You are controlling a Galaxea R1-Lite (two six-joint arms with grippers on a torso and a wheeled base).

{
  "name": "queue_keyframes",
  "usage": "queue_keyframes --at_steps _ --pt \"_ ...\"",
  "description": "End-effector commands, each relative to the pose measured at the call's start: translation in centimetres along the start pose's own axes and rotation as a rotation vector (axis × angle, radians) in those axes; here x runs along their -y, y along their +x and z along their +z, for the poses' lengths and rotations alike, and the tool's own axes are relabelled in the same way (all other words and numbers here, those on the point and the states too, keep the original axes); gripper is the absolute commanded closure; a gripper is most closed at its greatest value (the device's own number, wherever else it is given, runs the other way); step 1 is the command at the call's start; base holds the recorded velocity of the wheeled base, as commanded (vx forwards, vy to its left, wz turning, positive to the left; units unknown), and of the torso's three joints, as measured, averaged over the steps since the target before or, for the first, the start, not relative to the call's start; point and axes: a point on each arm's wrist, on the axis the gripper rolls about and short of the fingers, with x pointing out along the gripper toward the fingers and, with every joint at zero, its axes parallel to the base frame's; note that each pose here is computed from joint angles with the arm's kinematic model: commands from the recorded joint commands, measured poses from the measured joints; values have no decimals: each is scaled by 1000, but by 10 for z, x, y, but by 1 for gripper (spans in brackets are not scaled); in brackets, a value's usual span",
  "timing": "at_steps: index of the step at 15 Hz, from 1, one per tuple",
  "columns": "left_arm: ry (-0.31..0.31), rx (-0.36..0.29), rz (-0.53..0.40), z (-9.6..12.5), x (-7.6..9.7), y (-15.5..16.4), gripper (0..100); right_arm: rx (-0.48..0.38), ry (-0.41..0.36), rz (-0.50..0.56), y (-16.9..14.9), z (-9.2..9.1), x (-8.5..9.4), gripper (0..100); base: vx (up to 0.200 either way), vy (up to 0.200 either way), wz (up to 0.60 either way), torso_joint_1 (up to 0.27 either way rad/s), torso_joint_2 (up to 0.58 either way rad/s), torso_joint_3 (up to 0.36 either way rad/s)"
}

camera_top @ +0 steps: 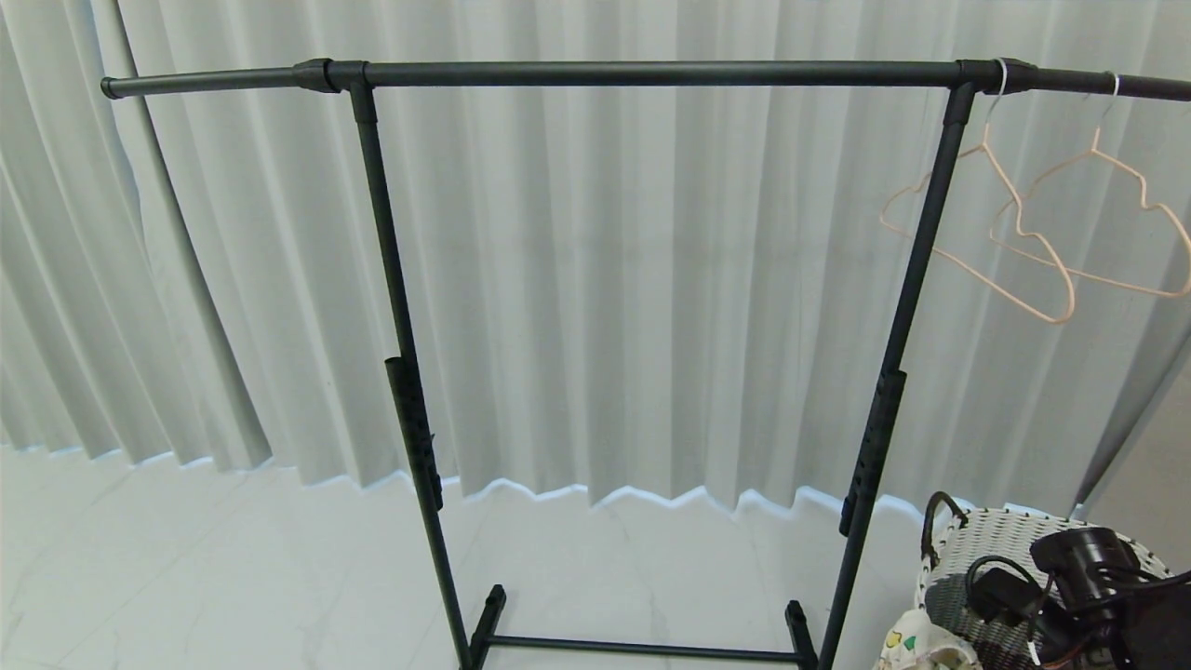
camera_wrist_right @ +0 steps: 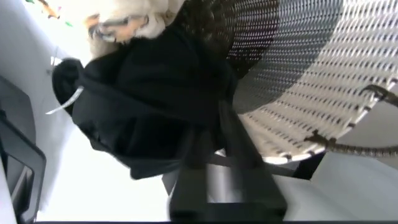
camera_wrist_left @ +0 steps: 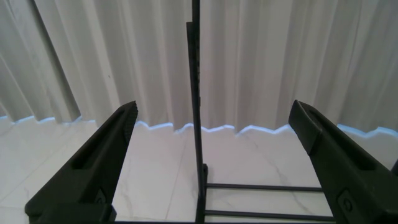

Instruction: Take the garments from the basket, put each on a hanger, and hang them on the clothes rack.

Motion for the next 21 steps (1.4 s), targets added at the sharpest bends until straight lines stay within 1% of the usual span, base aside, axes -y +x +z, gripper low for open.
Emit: queue_keyframes --at_steps 1,2,3,4,5,8,9,11,13,16,18,19,21 --pt "-1 0 0 0 0 0 0 39 14 -17 -21 -11 -1 100 0 0 0 0 0 0" --pt "-1 0 0 0 0 0 0 60 21 -29 -31 -17 -1 100 0 0 0 0 0 0" --pt "0 0 0 0 0 0 0 113 49 -56 -46 -22 0 100 0 0 0 0 0 0" --pt "0 0 0 0 0 0 0 202 76 -98 -64 -20 5 100 0 0 0 0 0 0" --pt "0 0 0 0 0 0 0 260 94 -128 -80 -18 10 100 0 0 0 0 0 0" --pt "0 0 0 0 0 0 0 389 137 -189 -136 -9 30 100 0 0 0 0 0 0" --pt "0 0 0 0 0 0 0 419 137 -197 -157 -8 35 100 0 0 0 0 0 0" --pt "-3 0 0 0 0 0 0 449 124 -195 -200 -13 41 100 -200 0 0 5 -2 5" --pt "-3 0 0 0 0 0 0 494 99 -189 -232 -20 41 100 -200 0 0 2 5 2" --pt "-10 0 0 0 0 0 0 570 47 -169 -261 -17 40 100 -200 0 0 -2 2 5" --pt "-9 0 0 0 0 0 0 598 12 -149 -273 -14 39 100 -200 0 0 5 0 0" --pt "-3 0 0 0 0 0 0 621 -11 -136 -280 -11 38 100 0 0 0 0 0 0" --pt "5 0 0 0 0 0 0 639 -44 -112 -285 -5 35 100 0 0 0 0 0 0"
